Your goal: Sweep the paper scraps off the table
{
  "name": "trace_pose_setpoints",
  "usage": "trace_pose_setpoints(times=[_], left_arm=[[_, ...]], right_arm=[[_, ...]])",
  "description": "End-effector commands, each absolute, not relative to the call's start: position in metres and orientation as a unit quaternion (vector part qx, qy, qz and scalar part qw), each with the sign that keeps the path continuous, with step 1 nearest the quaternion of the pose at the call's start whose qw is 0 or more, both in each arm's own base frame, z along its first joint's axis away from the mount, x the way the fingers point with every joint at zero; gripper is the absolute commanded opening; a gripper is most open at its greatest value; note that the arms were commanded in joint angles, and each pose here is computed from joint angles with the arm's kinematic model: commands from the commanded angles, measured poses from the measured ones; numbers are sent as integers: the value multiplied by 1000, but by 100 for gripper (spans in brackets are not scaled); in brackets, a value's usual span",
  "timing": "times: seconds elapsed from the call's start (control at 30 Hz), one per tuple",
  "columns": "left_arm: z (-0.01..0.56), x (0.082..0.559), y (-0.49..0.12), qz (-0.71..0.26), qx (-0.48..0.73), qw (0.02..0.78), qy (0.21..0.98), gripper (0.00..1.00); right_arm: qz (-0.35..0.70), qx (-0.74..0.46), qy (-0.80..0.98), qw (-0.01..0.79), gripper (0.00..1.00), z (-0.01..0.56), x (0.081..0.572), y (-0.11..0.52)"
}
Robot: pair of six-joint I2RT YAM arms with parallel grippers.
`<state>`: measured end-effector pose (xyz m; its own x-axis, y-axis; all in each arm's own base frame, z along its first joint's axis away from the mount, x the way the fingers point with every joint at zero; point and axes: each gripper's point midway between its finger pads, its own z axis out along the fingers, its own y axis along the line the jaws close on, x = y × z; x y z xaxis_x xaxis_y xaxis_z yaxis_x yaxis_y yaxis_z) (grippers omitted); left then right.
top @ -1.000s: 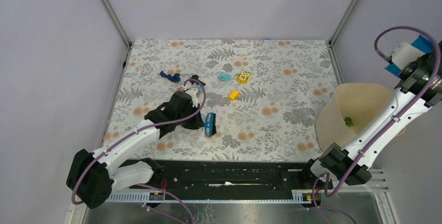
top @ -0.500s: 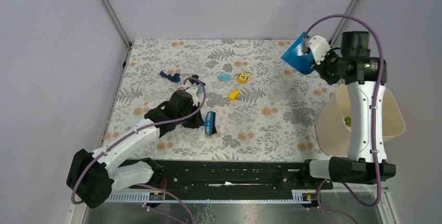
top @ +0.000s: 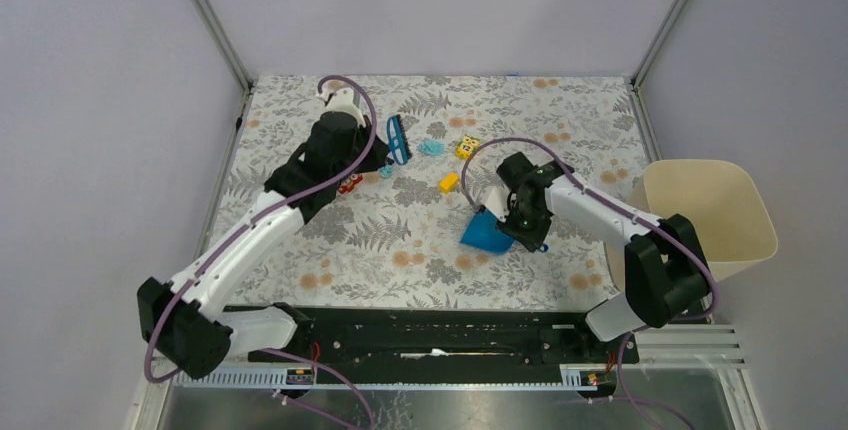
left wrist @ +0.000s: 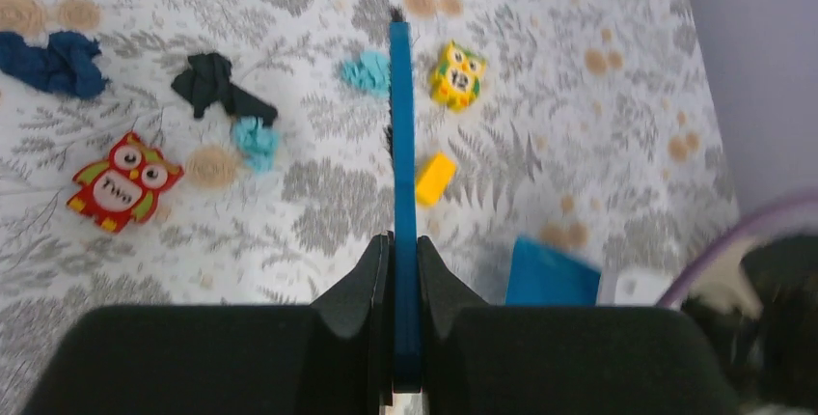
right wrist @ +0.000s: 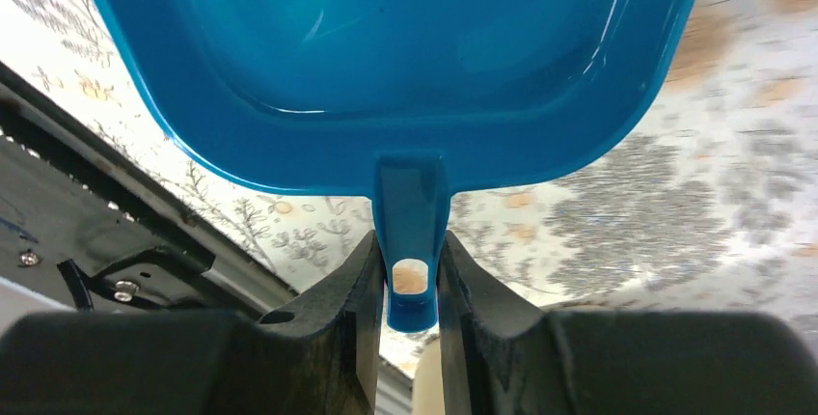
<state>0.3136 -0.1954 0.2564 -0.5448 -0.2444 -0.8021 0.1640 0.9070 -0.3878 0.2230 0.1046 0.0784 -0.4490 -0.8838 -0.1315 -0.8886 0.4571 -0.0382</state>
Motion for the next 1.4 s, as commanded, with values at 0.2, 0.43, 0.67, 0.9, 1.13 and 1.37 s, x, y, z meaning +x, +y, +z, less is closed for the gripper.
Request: trace_pose_setpoints(times=[0.2,0.43,0.67,0.9,1.13,1.37], left_arm=[[260,447,-240,-418,-183,458,763,0],[211,502,-260,-480,-260,394,740,0],[160,520,-264,-489,-305,339,744,0],[124,483,-232,-433,-324,327,775,0],[98,411,-201,-378,-316,299,817,0],[122,341,-182,-373,-284,303,830,0]], right_arm=[[13,-480,873,87,18,36,220,114],[19,-460,882,103,42,18,223,119],[26,-461,882,94,56,15,210,113],[11,-475,876,86,56,2,190,94],[-15,-467,879,97,29,11,199,90],[-17,-470,878,93,0,42,209,95]])
